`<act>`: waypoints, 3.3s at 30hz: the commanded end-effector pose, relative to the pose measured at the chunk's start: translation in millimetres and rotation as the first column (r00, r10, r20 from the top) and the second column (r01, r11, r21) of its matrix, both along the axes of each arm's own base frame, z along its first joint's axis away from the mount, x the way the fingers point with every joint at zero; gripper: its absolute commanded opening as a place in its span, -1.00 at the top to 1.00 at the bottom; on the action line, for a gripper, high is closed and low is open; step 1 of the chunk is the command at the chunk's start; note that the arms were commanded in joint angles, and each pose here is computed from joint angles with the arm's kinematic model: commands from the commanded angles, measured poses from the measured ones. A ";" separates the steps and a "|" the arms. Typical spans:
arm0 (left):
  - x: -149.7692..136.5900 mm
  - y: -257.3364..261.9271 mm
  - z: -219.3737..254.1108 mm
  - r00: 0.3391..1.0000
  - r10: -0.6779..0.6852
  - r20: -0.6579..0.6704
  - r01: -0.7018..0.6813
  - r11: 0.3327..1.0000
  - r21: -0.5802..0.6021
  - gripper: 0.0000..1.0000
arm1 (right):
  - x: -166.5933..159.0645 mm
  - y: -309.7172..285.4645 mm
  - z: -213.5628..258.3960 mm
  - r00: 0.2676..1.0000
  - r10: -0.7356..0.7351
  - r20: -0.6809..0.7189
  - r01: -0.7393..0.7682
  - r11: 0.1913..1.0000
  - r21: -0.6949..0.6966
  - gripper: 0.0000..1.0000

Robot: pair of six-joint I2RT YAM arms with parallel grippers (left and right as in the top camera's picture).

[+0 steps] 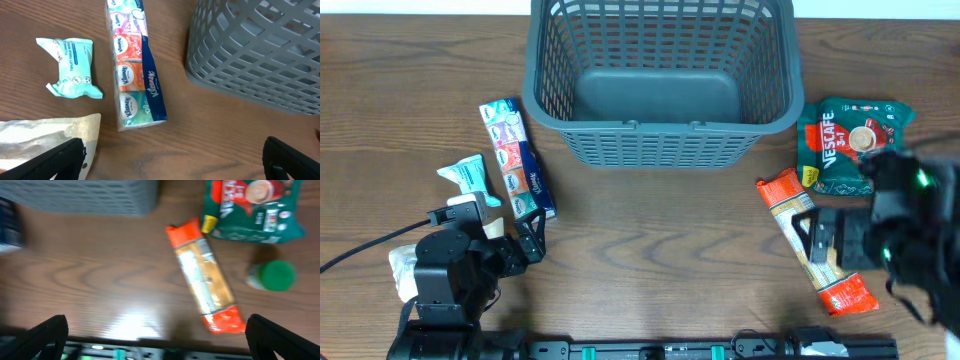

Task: Pack container
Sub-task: 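Move the right gripper down and grasp the orange snack bar pack, then lift the snack bar pack and lower it into the grey basket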

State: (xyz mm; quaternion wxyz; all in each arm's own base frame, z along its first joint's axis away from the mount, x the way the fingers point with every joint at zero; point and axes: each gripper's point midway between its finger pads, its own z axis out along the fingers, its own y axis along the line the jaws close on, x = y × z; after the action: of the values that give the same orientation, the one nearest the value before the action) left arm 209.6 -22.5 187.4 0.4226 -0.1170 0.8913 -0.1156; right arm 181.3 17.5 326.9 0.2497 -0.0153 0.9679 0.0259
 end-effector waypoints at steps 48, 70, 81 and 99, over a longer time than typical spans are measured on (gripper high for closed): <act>14.1 40.5 29.1 0.976 0.173 0.132 -0.191 0.971 0.141 -0.97 | 75.3 -63.4 -294.6 0.829 0.231 -0.510 -0.307 0.949 -0.069 -0.99; 16.4 40.4 32.9 0.973 0.173 0.150 -0.193 0.972 0.136 -0.97 | 73.0 -52.6 -335.8 0.860 0.236 -0.452 -0.282 0.959 -0.036 0.50; 16.4 40.4 33.1 0.973 0.173 0.150 -0.193 0.972 0.136 -0.97 | 81.8 -53.7 -334.6 0.898 0.112 -0.426 -0.143 0.989 -0.041 0.97; 16.4 40.4 32.8 0.974 0.173 0.150 -0.193 0.972 0.137 -0.97 | 171.7 -73.8 -208.3 0.962 -0.177 -0.208 0.170 0.984 -0.052 0.98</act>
State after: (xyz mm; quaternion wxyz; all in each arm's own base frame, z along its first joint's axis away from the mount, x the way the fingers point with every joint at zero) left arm 225.4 16.4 210.8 0.4896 -0.1605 0.8568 -0.0212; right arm 315.7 -46.3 63.5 0.0759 0.0228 0.9969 0.0033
